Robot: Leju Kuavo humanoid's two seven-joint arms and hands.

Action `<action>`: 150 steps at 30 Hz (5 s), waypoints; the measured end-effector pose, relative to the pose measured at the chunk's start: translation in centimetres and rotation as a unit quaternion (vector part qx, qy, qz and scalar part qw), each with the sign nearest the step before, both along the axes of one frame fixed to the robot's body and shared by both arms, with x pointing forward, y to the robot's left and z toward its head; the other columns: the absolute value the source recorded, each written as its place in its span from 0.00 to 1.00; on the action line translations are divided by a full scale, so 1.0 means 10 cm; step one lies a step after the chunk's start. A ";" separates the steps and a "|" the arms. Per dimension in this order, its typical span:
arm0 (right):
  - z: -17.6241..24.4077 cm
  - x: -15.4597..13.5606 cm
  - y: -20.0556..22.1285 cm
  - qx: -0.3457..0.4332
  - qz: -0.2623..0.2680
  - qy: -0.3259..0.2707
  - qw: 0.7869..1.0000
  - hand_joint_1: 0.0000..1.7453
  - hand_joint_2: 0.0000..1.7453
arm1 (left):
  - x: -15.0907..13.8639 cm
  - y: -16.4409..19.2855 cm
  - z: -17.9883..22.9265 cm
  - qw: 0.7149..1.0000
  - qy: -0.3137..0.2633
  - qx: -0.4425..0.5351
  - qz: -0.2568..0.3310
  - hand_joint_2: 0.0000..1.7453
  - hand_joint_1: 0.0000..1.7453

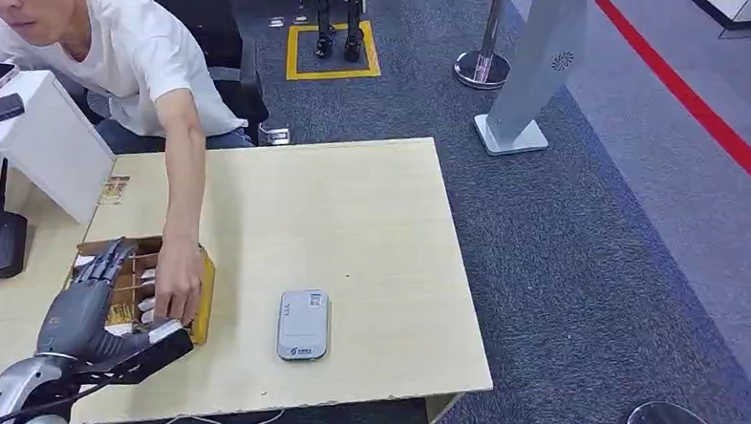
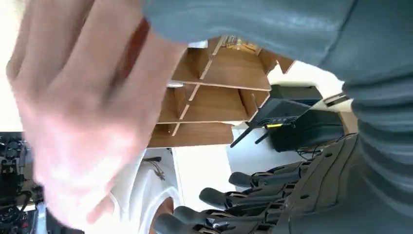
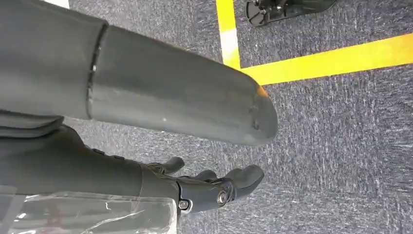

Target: Pass the card to the sensor for recognition and then transmit it.

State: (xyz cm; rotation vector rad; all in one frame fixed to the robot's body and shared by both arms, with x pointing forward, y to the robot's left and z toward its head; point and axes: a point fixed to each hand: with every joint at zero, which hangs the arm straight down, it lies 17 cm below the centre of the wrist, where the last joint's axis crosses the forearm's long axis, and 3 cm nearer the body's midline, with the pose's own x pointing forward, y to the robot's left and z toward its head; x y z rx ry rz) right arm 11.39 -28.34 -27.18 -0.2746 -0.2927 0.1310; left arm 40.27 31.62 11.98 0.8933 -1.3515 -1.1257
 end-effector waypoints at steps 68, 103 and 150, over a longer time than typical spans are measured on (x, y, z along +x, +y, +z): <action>-0.01 -0.04 0.02 0.006 0.001 0.000 1.000 0.00 0.00 | 0.09 0.58 0.80 0.993 -0.041 0.111 -0.023 1.00 0.00; -0.01 -0.05 0.04 0.006 0.005 0.003 1.000 0.00 0.00 | -0.10 0.29 0.44 0.995 -0.008 0.090 -0.052 1.00 0.00; -0.02 -0.09 0.01 0.000 0.003 0.009 1.000 0.00 0.00 | -0.53 0.19 -0.39 0.998 0.057 -0.004 0.020 1.00 0.00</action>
